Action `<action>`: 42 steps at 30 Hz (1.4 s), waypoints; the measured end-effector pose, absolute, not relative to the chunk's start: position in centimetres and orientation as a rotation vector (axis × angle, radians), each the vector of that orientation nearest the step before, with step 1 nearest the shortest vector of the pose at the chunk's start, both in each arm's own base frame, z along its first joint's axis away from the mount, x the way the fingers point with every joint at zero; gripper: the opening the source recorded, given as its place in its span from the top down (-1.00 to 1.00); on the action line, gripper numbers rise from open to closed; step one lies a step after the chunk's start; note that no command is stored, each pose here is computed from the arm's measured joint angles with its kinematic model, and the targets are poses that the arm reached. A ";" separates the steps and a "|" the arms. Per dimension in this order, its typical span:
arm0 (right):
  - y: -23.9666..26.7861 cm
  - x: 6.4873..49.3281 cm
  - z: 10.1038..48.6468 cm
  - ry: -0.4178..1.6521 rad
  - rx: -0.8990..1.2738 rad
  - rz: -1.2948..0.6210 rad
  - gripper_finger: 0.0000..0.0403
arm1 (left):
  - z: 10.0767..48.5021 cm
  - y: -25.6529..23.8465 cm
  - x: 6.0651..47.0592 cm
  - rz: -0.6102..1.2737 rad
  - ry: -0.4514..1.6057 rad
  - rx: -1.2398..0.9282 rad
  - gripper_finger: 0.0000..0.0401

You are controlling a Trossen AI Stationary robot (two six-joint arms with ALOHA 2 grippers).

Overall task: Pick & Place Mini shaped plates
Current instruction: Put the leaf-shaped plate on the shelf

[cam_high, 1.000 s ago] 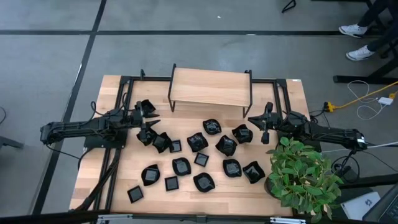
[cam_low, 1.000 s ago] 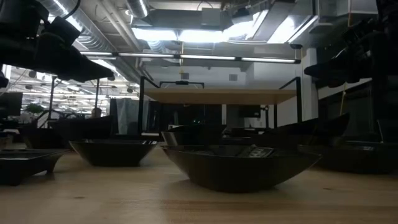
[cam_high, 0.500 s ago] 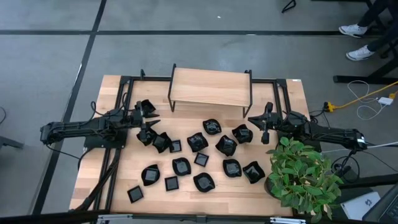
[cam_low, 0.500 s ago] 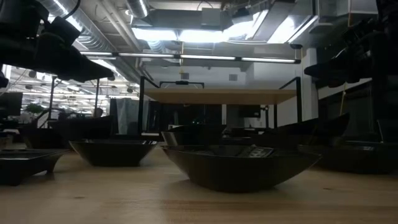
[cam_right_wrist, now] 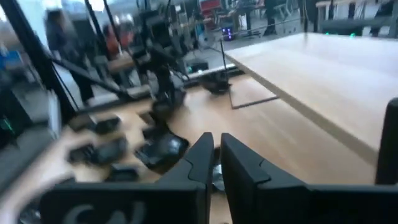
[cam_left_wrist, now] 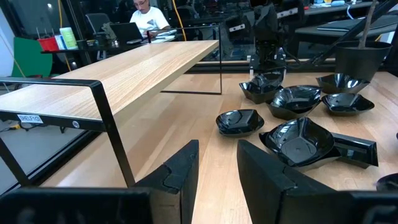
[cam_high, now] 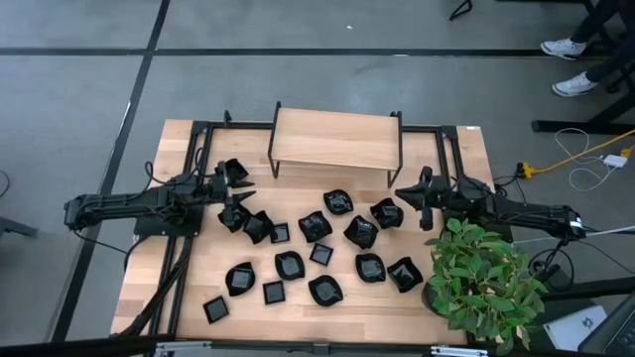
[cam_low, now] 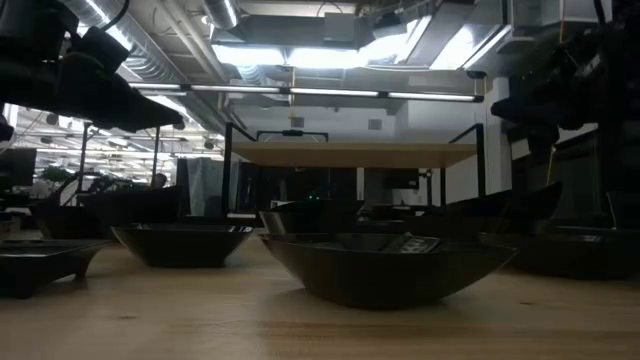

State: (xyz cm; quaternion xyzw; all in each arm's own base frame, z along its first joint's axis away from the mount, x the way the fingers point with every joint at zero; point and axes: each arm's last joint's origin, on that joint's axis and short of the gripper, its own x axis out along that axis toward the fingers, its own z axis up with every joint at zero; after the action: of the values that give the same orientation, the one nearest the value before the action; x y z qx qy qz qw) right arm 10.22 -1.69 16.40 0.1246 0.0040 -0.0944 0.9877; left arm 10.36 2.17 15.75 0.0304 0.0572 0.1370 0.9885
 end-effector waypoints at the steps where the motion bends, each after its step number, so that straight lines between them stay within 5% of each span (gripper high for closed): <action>1: -1.7 10.2 16.6 -0.019 0.268 -0.194 0.84 | 15.8 2.2 10.4 0.275 0.115 0.061 0.48; 13: -1.3 10.1 21.3 -0.133 0.140 -0.064 0.84 | 15.8 2.2 10.4 0.275 0.115 0.061 0.48; 42: -1.4 16.1 31.3 0.658 -0.114 -0.103 0.78 | 15.8 2.2 10.4 0.275 0.115 0.061 0.48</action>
State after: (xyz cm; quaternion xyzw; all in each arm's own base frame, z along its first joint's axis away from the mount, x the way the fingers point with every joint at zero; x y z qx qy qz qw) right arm 16.12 -1.37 31.27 -0.0562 0.3229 -0.0504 0.9434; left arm 10.36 2.17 15.75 0.0304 0.0574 0.1372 0.9884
